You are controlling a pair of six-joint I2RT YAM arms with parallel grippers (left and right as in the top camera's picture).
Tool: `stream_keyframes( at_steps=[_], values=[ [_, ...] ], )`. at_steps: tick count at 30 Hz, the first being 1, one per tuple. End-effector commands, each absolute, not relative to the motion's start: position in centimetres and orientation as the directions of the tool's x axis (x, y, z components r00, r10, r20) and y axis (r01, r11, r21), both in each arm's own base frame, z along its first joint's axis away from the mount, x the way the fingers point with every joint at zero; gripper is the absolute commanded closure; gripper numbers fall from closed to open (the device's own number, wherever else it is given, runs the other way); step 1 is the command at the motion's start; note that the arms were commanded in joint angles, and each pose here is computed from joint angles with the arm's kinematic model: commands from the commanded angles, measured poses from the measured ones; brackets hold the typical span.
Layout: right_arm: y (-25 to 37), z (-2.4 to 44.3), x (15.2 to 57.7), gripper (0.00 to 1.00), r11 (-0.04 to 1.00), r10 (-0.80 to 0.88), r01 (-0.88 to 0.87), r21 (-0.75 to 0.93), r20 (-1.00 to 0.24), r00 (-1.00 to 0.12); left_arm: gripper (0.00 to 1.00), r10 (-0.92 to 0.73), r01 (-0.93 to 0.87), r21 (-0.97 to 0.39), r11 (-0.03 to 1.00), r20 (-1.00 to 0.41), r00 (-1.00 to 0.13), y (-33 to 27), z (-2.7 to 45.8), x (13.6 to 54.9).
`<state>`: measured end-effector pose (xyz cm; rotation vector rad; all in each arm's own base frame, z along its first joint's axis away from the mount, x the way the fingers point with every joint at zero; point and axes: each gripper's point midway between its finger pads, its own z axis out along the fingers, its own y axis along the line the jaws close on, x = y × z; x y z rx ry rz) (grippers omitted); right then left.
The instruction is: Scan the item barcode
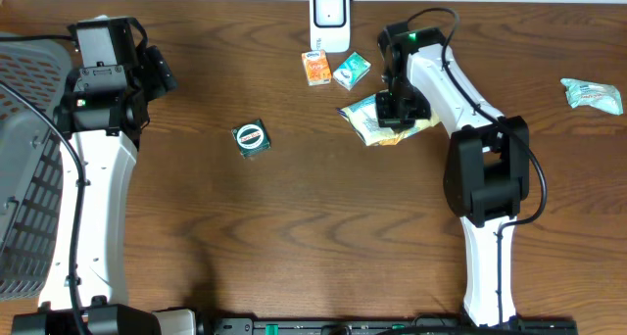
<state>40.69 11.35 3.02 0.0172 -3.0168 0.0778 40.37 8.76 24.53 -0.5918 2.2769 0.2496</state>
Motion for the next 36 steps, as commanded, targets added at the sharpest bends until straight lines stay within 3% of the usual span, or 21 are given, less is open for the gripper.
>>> stream_keyframes(
  at_steps=[1, 6, 11, 16, 20, 30, 36],
  values=[
    [8.2, 6.8, 40.8, 0.99, 0.983, 0.020, 0.011, -0.183, 0.051, -0.998, 0.02, -0.329, -0.488, 0.014, 0.873, -0.722, -0.609, 9.1, 24.6, 40.5],
    [6.9, 11.4, 41.6, 0.99, 0.980, 0.051, 0.065, -0.186, -0.077, -0.996, 0.02, -0.329, -0.488, 0.014, 0.873, -0.721, -0.610, 9.1, 24.6, 40.5],
    [9.8, 14.2, 44.7, 0.99, 0.997, 0.078, 0.078, 0.008, -0.245, -0.966, 0.02, -0.329, -0.488, 0.014, 0.873, -0.721, -0.610, 9.1, 24.6, 40.5],
    [12.1, 13.8, 47.8, 0.99, 0.993, 0.081, 0.047, 0.110, -0.329, -0.941, 0.02, -0.329, -0.488, 0.014, 0.873, -0.721, -0.610, 9.1, 24.6, 40.5],
    [12.3, 11.1, 48.0, 0.99, 0.994, 0.074, 0.049, 0.095, -0.284, -0.956, 0.02, -0.329, -0.488, 0.014, 0.873, -0.721, -0.610, 9.1, 24.6, 40.5],
    [9.7, 3.6, 44.4, 0.99, 0.995, 0.069, 0.071, -0.072, -0.031, -0.997, 0.02, -0.329, -0.488, 0.014, 0.873, -0.721, -0.610, 9.1, 24.6, 40.5],
    [1.3, 7.1, 44.9, 0.99, 0.880, 0.159, 0.215, -0.424, -0.164, -0.974, 0.02, -0.329, -0.488, 0.014, 0.873, -0.722, -0.609, 9.1, 24.6, 40.5]
  ],
)
